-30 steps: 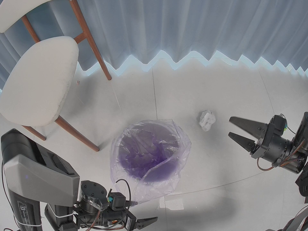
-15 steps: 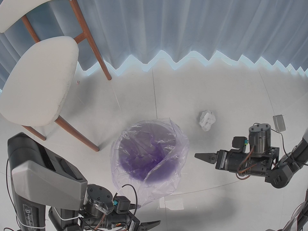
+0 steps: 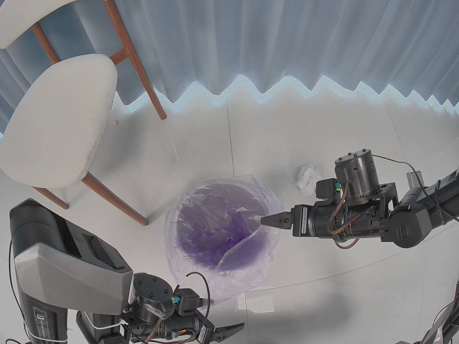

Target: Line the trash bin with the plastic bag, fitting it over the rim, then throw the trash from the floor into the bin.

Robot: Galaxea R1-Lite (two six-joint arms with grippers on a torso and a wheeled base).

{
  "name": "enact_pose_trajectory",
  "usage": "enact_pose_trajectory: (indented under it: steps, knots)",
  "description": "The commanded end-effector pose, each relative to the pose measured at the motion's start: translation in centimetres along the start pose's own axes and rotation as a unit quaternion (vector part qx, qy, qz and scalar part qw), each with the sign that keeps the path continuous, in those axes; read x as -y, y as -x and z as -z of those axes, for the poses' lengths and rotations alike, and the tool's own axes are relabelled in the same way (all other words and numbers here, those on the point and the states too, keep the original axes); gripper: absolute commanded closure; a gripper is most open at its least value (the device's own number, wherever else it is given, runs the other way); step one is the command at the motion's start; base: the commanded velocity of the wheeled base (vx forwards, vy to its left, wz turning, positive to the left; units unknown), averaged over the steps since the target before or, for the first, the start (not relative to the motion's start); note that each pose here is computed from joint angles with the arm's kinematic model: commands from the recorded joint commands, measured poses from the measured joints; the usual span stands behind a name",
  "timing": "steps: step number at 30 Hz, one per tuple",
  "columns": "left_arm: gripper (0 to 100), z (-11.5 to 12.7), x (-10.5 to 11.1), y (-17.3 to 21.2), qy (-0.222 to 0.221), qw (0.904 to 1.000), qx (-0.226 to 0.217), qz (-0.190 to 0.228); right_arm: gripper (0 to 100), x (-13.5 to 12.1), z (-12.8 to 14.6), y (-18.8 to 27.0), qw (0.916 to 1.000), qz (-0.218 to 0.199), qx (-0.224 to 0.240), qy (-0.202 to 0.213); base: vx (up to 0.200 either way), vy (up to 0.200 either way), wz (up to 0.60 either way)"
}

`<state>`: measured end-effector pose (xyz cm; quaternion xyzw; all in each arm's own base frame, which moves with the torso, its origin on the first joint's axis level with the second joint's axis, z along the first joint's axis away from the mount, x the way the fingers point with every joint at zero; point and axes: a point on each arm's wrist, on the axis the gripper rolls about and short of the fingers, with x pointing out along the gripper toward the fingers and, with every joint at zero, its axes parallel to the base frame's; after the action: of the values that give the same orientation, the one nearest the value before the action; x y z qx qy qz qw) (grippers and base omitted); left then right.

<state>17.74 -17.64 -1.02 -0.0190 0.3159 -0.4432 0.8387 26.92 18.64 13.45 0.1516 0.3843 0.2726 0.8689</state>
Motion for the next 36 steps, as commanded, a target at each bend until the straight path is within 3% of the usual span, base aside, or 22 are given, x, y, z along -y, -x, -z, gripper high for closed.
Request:
enact_pose_trajectory:
  steps: [1, 13, 22, 29, 36]
  knots:
    - [0, -0.6, 0.3, 0.2, -0.005, 0.9999, 0.015, 0.004, 0, -1.0, -0.7, -1.8, 0.9996, 0.026, 0.008, 0.011, 0.0, 0.0, 0.0]
    - [0, -0.5, 0.5, 0.1, -0.008, 0.9999, 0.012, 0.002, 0, 0.1, -1.4, -4.1, 0.9985, 0.051, 0.008, 0.017, 0.0, 0.0, 0.0]
    - [0, 0.4, 0.2, -0.7, -0.001, 1.0, -0.007, -0.007, 0, 3.2, -1.8, -2.6, 0.9951, 0.098, -0.014, 0.006, 0.0, 0.0, 0.0]
    - [0, 0.6, 0.0, -1.1, 0.002, 0.9999, -0.011, -0.009, 0, 7.0, -1.2, -2.6, 0.9901, 0.136, -0.031, -0.013, 0.0, 0.0, 0.0]
    - [0, 1.5, -0.7, -2.3, 0.011, 0.9995, -0.026, -0.015, 0, 9.4, -1.1, -3.6, 0.9883, 0.141, -0.047, -0.034, 0.0, 0.0, 0.0]
